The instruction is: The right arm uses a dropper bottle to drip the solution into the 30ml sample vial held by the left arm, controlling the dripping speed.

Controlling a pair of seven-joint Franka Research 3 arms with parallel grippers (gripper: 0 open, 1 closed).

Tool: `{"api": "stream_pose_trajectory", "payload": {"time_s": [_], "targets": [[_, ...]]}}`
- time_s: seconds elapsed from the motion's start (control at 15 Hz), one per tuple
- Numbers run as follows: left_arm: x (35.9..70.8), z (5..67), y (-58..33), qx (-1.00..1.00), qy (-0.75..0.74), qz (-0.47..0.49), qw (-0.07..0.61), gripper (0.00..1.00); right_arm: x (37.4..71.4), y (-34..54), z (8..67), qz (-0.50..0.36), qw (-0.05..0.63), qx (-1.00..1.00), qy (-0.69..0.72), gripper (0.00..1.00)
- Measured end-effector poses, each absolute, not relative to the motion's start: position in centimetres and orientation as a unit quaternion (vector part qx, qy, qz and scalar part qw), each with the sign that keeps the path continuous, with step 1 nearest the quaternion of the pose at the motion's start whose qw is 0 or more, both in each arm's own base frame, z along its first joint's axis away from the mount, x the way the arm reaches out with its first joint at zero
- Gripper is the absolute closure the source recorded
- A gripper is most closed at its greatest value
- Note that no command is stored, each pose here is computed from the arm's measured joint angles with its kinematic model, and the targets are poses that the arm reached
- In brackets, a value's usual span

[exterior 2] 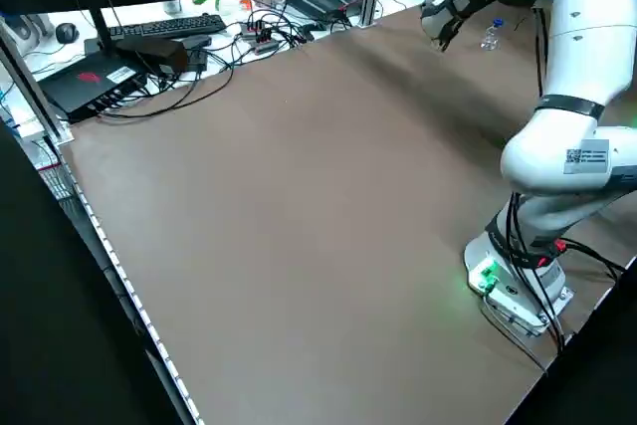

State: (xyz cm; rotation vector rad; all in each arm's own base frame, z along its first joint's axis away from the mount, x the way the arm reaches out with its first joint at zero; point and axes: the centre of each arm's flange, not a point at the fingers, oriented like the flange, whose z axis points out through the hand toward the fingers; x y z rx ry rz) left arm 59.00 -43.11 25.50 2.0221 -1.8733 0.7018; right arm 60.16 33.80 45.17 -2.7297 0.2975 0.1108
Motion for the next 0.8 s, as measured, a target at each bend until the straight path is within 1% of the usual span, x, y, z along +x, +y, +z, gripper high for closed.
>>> {"api": "stream_pose_trajectory", "payload": {"time_s": [0.07,0.13,0.4,0.8], "targets": [[59.6,25.4,-42.2,0.706,-0.649,0.242,0.149,0.68,60.3,33.2,45.4,0.040,0.195,-0.974,0.110,0.96],[60.9,25.1,-40.0,0.708,-0.648,0.234,0.153,0.68,60.8,31.6,45.9,0.044,0.192,-0.973,0.119,0.96],[63.5,24.7,-34.9,0.709,-0.644,0.229,0.174,0.68,61.9,26.7,47.2,0.054,0.176,-0.973,0.139,0.96],[67.1,23.8,-25.2,0.691,-0.661,0.226,0.187,0.68,63.5,20.0,46.5,0.039,0.103,-0.982,0.157,0.96]]}}
